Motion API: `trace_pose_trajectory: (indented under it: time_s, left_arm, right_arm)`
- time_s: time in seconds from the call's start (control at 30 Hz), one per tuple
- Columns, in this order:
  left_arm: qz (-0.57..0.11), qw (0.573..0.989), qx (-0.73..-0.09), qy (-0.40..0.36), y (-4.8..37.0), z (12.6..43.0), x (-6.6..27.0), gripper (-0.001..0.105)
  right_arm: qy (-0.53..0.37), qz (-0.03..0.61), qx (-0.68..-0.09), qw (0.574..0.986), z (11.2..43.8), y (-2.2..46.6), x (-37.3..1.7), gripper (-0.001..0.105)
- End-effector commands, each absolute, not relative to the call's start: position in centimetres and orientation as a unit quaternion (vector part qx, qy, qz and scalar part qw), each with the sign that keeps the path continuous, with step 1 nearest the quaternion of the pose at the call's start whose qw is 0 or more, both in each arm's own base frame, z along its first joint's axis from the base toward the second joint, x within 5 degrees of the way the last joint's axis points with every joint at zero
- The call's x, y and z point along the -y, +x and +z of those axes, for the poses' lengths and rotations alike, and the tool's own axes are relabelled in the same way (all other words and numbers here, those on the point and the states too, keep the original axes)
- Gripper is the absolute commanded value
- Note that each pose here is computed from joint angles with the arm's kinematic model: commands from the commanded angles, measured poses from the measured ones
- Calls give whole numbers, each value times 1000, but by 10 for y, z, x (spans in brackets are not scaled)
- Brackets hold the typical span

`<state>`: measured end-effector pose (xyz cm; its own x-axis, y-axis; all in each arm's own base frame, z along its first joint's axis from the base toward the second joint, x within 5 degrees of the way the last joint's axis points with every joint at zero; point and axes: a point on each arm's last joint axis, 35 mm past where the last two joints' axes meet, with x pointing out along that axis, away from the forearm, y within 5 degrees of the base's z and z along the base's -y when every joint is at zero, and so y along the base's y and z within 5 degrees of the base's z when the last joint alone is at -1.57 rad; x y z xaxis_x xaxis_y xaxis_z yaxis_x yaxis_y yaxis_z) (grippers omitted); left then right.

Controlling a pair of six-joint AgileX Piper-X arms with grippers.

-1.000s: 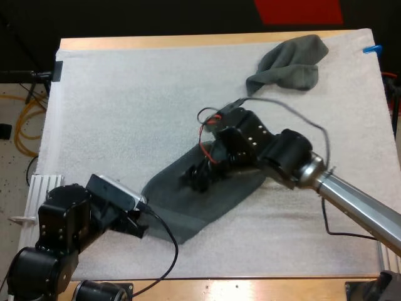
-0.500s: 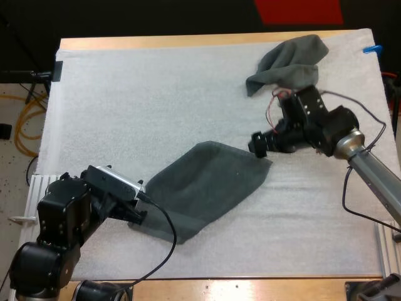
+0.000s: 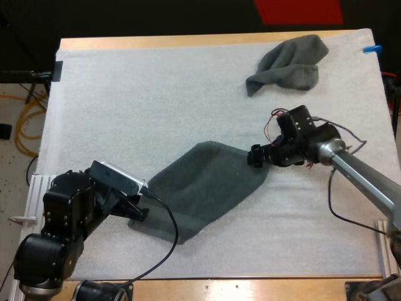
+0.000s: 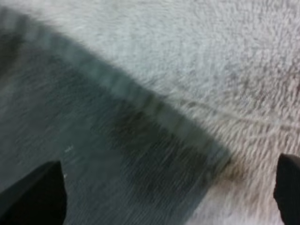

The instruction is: Pick towel from pile fold and stack

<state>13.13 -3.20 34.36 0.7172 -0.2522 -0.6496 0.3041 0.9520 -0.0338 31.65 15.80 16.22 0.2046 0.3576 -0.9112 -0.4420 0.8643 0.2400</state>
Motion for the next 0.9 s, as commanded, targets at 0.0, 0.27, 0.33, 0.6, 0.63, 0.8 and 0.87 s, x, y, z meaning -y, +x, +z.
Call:
trace_pose_trajectory:
  time_s: [0.0,0.27,0.33,0.6,0.63,0.8,0.87]
  left_arm:
    - [-148,927,-344,39,130,344,32,62]
    - [-146,916,-372,41,126,339,31,62]
    - [-146,916,-372,41,126,339,31,62]
    - [-146,916,-372,41,126,339,31,62]
    - [-146,915,-374,41,126,339,31,62]
    - [-146,915,-374,41,126,339,31,62]
    - [-146,914,-376,41,128,338,31,62]
  right_arm:
    - [-22,255,-578,775,156,320,-158,87]
    - [6,253,-614,748,123,323,-161,58]
    - [14,260,-621,739,121,322,-161,49]
    - [40,296,-632,715,121,318,-163,25]
    - [41,299,-632,714,121,318,-163,18]
    - [-17,295,-654,696,146,301,-153,0]
    - [-53,293,-667,683,159,290,-147,0]
